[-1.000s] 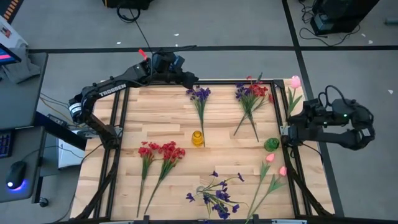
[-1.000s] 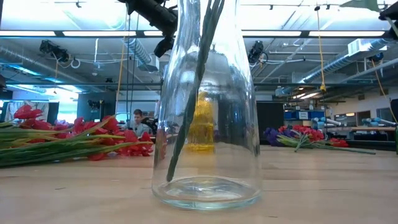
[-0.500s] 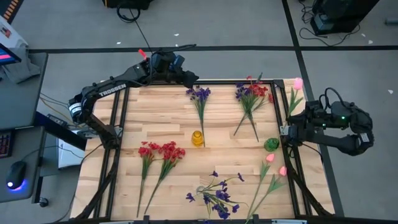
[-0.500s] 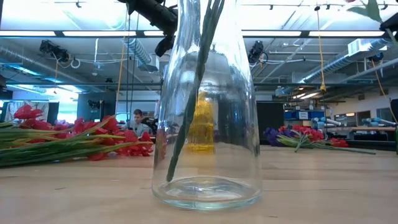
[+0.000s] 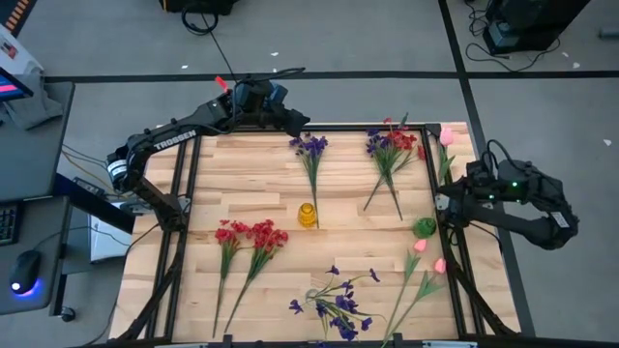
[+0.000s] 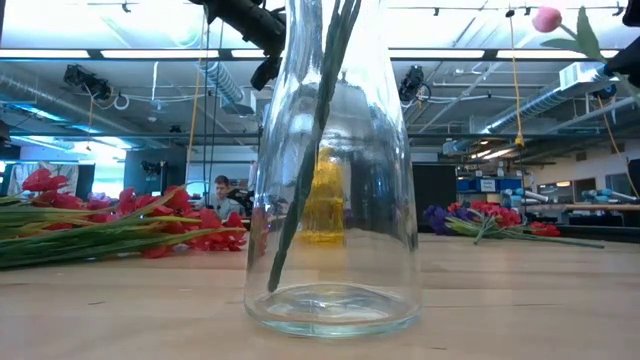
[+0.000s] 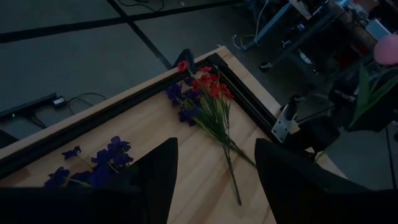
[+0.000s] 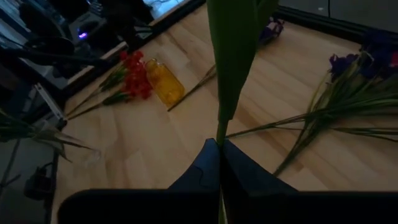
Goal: Sort flowers into vase by color
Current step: Put the top pink tulip into the green vase, then put the left purple flower into the yellow vase
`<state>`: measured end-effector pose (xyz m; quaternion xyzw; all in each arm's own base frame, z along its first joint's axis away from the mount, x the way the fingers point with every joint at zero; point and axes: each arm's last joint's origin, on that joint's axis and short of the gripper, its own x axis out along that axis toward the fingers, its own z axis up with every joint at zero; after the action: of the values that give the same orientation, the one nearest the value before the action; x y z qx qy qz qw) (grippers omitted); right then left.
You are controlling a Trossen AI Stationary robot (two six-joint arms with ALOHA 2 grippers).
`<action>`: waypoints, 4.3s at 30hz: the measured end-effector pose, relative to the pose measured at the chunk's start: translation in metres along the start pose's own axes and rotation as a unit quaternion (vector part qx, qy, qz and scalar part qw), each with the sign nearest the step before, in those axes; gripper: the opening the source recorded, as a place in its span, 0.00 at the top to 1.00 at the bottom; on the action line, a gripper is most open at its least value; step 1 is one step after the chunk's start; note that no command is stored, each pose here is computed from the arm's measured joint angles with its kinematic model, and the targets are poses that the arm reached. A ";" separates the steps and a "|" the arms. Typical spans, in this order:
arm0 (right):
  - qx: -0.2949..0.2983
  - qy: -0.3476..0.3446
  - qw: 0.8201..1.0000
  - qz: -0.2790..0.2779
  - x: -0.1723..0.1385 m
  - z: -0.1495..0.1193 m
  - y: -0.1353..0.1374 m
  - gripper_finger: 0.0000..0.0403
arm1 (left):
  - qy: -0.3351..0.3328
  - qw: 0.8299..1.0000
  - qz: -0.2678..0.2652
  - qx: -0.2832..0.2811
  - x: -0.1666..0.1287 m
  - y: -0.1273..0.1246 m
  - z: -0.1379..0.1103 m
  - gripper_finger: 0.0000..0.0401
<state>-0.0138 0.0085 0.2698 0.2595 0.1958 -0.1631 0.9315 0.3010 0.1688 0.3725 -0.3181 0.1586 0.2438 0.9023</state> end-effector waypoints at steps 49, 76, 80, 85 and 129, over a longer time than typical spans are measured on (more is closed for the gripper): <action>-0.005 0.082 0.995 0.059 -0.007 -0.011 0.003 0.70 | 0.003 1.000 -0.005 0.016 0.000 0.000 0.000 0.46; 0.046 -0.211 0.965 0.152 -0.071 0.040 0.031 0.57 | 0.067 0.997 -0.032 -0.034 0.001 -0.009 -0.014 0.46; 0.035 -0.299 0.943 0.142 -0.078 0.056 0.037 0.57 | 0.065 0.994 0.030 -0.083 0.001 -0.013 -0.024 0.46; 0.032 -0.320 0.940 0.111 -0.070 0.071 0.040 0.58 | 0.052 0.987 0.074 -0.131 0.013 -0.022 -0.036 0.46; -0.023 -0.259 0.965 0.029 0.010 0.136 0.056 0.58 | 0.186 0.937 0.264 -0.131 0.145 0.024 -0.142 0.57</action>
<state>0.0559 -0.0230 0.3958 0.1919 -0.0559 -0.1932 0.9606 0.3900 0.1425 0.1903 -0.4196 0.3690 0.4286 0.7100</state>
